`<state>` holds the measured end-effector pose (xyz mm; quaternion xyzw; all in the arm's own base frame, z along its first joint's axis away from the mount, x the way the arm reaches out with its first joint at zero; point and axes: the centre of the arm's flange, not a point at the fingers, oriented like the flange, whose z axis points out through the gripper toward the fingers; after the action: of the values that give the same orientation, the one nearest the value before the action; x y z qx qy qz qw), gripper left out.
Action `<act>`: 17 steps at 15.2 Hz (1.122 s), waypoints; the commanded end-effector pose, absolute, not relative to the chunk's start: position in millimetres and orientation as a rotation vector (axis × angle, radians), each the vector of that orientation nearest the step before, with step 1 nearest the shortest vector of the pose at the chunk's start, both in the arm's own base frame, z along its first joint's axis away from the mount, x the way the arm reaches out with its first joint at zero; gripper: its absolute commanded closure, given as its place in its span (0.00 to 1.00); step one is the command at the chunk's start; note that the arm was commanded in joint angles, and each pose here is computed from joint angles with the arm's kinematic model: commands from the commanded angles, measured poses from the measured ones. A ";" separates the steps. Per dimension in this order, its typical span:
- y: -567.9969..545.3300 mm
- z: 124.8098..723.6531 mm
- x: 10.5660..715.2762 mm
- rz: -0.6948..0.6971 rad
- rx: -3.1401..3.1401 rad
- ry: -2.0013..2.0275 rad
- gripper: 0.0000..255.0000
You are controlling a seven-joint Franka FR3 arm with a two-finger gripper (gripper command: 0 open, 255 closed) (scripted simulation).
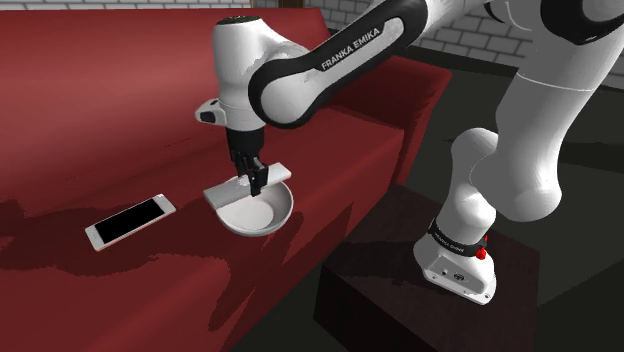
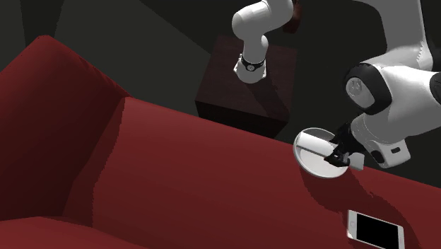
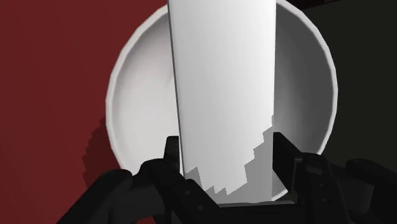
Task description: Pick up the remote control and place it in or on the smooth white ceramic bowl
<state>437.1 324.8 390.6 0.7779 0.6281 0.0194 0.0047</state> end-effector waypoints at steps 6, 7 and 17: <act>324.1 361.9 436.7 0.062 2.436 1.967 1.00; 324.1 361.9 436.7 0.062 2.436 1.967 1.00; 324.1 361.9 436.7 0.062 2.436 1.967 0.00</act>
<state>436.7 324.1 361.9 0.7779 0.6281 0.0199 0.0047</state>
